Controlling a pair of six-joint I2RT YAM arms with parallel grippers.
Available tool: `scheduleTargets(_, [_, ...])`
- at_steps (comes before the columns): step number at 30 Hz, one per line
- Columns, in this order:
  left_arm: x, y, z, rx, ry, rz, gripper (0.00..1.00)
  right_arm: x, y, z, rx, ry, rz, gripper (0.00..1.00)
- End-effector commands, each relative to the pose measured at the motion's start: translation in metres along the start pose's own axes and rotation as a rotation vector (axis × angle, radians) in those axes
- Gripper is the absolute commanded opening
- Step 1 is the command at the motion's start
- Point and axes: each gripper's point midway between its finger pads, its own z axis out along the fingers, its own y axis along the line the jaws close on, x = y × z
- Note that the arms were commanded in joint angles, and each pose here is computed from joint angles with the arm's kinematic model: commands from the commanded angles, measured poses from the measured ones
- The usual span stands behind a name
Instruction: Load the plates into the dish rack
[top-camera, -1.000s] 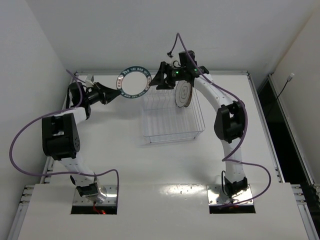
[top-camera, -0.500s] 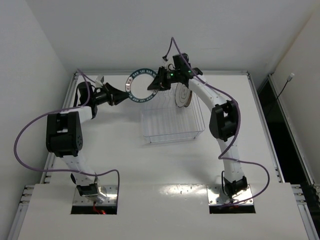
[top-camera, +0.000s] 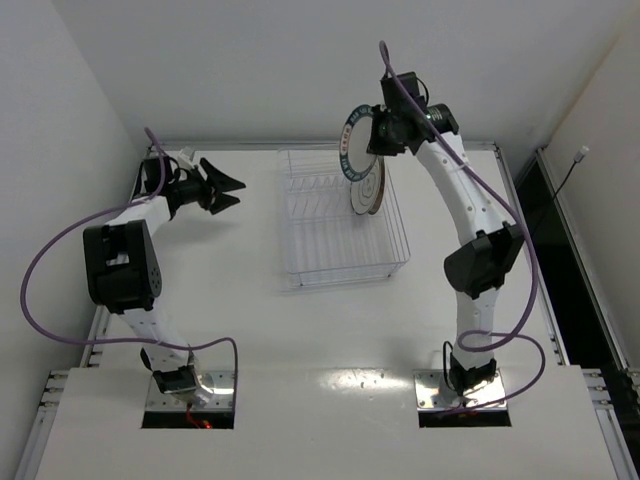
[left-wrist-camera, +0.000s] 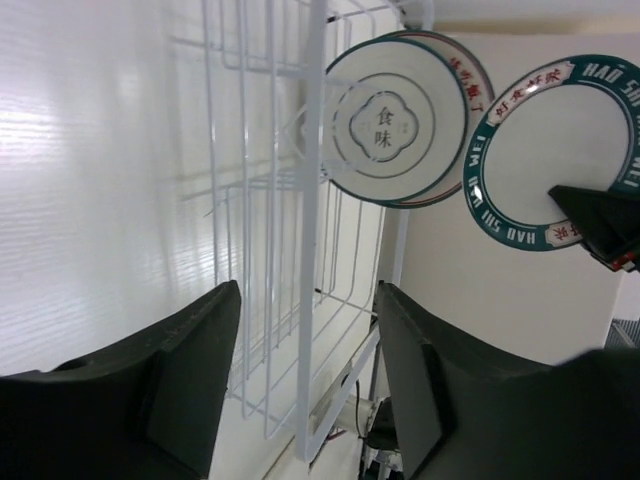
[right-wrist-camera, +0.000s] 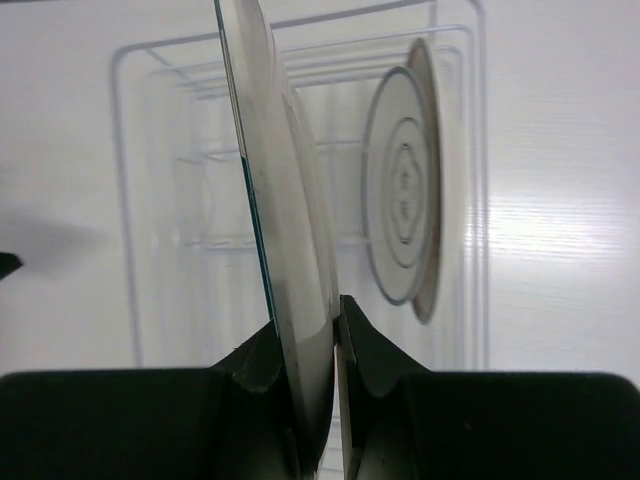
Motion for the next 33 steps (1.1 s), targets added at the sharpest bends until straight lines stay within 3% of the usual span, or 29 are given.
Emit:
scheduleTargets(1, [0.0, 0.013, 0.001, -0.04, 0.014, 0.006, 0.55, 0.006, -0.026, -0.01, 0.184, 0.002, -0.118, 0.0])
scheduleTargets(8, [-0.004, 0.024, -0.004, -0.074, 0.003, 0.0, 0.66, 0.02, -0.028, 0.004, 0.293, 0.03, -0.259, 0.0])
scheduleTargets(21, [-0.002, 0.044, -0.008, -0.116, 0.016, -0.007, 0.68, 0.058, -0.043, 0.059, 0.357, 0.132, -0.335, 0.0])
scheduleTargets(27, [-0.001, 0.059, -0.012, -0.143, 0.027, -0.025, 0.71, 0.06, -0.033, 0.07, 0.284, 0.133, -0.306, 0.08])
scheduleTargets(30, [0.002, 0.062, -0.012, -0.146, 0.032, -0.033, 0.72, 0.06, -0.035, 0.071, 0.273, 0.138, -0.298, 0.16])
scheduleTargets(31, [0.002, 0.062, -0.012, -0.146, 0.032, -0.033, 0.72, 0.06, -0.035, 0.071, 0.272, 0.138, -0.298, 0.26])
scheduleTargets(33, [0.002, 0.062, -0.012, -0.146, 0.032, -0.033, 0.72, 0.059, -0.035, 0.07, 0.256, 0.146, -0.279, 0.28])
